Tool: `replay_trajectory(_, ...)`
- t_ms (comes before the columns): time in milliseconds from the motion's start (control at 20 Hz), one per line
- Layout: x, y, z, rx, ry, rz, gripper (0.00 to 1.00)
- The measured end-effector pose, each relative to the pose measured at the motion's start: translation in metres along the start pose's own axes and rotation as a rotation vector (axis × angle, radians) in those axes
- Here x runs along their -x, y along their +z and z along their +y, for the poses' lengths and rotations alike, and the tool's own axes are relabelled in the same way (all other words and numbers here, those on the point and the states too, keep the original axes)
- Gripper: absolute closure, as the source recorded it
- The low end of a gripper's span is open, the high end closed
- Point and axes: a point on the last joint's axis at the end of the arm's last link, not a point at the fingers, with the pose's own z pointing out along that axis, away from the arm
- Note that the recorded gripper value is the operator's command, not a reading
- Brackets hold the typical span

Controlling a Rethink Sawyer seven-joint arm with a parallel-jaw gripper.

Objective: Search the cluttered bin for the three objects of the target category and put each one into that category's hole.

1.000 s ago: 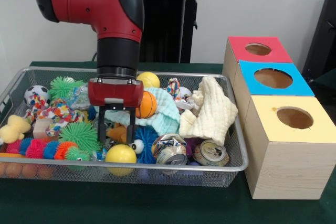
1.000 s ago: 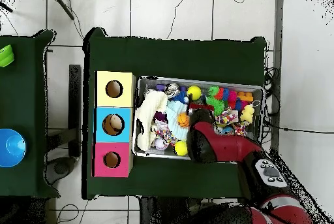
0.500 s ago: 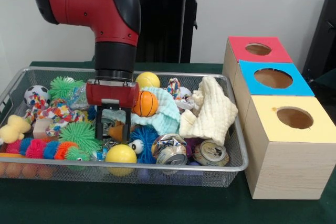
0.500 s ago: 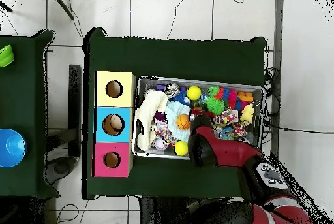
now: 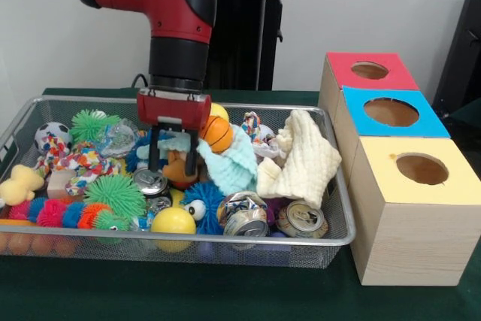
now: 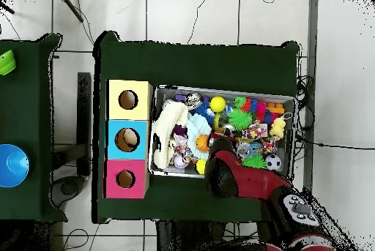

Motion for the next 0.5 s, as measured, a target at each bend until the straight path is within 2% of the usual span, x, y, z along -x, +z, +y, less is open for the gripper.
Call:
replay_trajectory(400, -0.009, -0.025, 0.002, -0.015, 0.026, 0.063, 0.00)
replay_trajectory(450, -0.010, -0.028, 0.003, -0.016, 0.028, 0.067, 1.00)
replay_trajectory(500, -0.012, -0.029, 0.002, -0.018, 0.027, 0.071, 1.00)
